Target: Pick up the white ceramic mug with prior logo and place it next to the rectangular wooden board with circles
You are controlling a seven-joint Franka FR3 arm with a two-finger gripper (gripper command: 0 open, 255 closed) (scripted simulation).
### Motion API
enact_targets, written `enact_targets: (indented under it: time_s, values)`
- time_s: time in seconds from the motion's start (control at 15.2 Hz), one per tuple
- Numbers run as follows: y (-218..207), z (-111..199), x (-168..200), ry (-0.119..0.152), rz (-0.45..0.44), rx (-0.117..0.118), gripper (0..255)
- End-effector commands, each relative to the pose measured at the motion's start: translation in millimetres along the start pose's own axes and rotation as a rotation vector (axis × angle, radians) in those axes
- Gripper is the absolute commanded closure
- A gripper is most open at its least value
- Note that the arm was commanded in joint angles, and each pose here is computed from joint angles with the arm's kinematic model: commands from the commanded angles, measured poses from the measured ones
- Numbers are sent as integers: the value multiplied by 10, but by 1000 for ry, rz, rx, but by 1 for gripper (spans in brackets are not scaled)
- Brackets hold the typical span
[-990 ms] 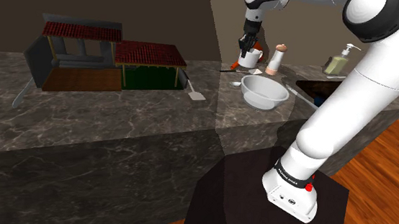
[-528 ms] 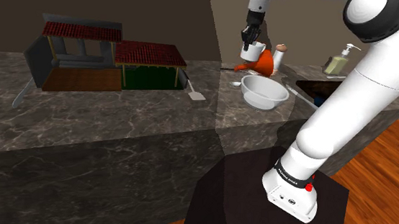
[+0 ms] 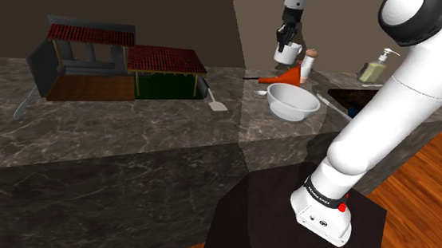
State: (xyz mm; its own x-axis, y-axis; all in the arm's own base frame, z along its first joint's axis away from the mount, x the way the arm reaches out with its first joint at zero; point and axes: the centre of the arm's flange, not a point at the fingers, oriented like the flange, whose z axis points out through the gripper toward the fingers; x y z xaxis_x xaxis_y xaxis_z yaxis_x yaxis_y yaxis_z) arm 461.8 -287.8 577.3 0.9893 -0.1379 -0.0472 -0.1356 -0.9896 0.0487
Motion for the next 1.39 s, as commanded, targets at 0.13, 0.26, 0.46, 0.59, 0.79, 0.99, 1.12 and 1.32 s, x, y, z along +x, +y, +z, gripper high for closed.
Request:
enact_targets:
  time_s: [0.13,0.26,0.46,0.59,0.79,0.99,1.12,1.32]
  values:
    - [500,73,-156,0,-1,0,255]
    - [749,112,-237,0,-1,0,255]
    - [1121,171,-358,0,-1,0,255]
    - [1369,210,-439,0,-1,0,255]
    - [1742,269,-560,0,-1,0,255]
    - [2114,328,-681,0,-1,0,255]
    - [2362,368,-762,0,-1,0,255]
    - [2735,427,-883,0,-1,0,255]
